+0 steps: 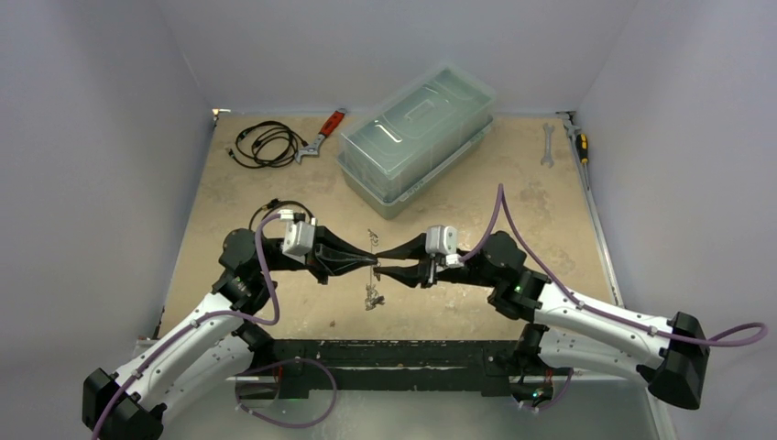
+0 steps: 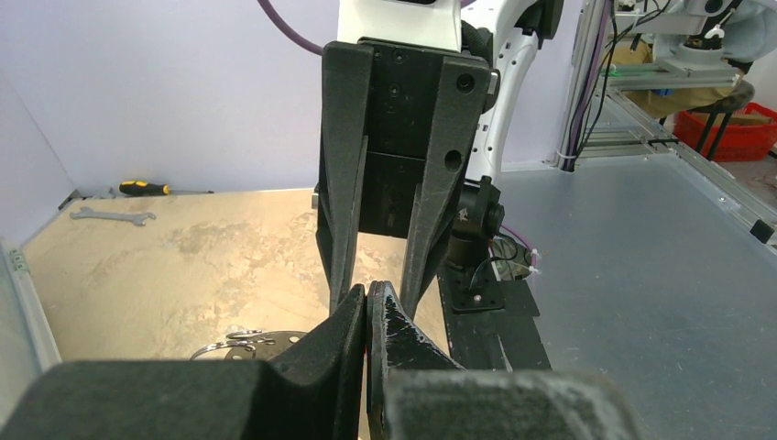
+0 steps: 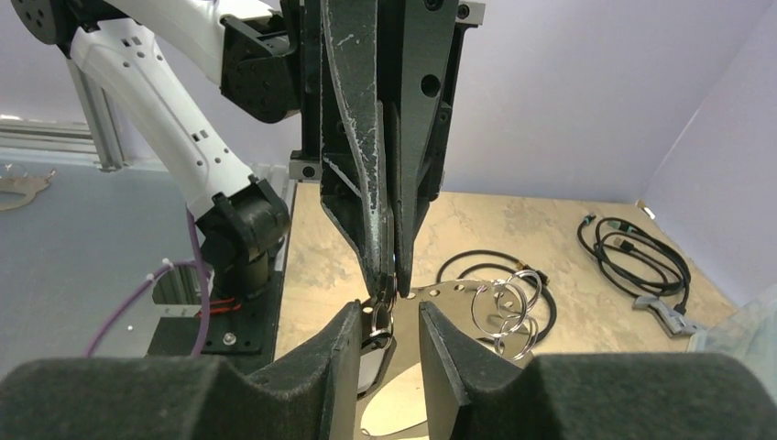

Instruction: Put the keys on the keyring

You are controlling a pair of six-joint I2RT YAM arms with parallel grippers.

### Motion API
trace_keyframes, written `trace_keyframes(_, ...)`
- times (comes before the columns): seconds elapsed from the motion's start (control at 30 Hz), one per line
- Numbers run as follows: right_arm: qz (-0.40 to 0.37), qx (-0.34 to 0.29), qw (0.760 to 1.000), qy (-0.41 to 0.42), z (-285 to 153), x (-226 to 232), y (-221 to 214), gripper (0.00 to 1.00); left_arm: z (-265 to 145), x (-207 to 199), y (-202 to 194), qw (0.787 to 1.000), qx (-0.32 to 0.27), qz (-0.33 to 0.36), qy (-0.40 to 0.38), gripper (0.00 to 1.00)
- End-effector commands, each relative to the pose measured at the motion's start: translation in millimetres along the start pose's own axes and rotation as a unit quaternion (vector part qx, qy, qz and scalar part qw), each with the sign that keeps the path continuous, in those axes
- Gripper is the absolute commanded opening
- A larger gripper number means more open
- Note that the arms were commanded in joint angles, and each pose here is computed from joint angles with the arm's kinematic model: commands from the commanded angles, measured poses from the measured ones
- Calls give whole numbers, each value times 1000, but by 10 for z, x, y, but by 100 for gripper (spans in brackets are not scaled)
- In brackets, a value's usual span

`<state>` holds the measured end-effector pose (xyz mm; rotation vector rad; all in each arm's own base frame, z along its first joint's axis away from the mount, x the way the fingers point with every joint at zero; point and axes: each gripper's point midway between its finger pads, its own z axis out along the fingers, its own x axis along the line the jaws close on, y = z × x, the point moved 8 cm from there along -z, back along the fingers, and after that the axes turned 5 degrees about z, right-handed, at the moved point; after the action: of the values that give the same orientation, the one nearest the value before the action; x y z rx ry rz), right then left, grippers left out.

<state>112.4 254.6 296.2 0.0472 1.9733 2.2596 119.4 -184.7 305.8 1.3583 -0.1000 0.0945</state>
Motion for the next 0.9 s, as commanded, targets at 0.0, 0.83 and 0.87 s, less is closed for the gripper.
trace_keyframes(0.0, -6, -28, 1000, 10, 57, -1, 131, 31, 28, -18, 202, 999, -30, 33, -7, 0)
trace_keyframes(0.83, -5, -28, 999, 16, 93, -4, 122, 11, 29, -14, 203, 999, -30, 33, -5, 0)
trace_keyframes(0.87, -5, -28, 999, 17, 97, -5, 125, 8, 28, -13, 200, 999, -29, 33, -4, 0)
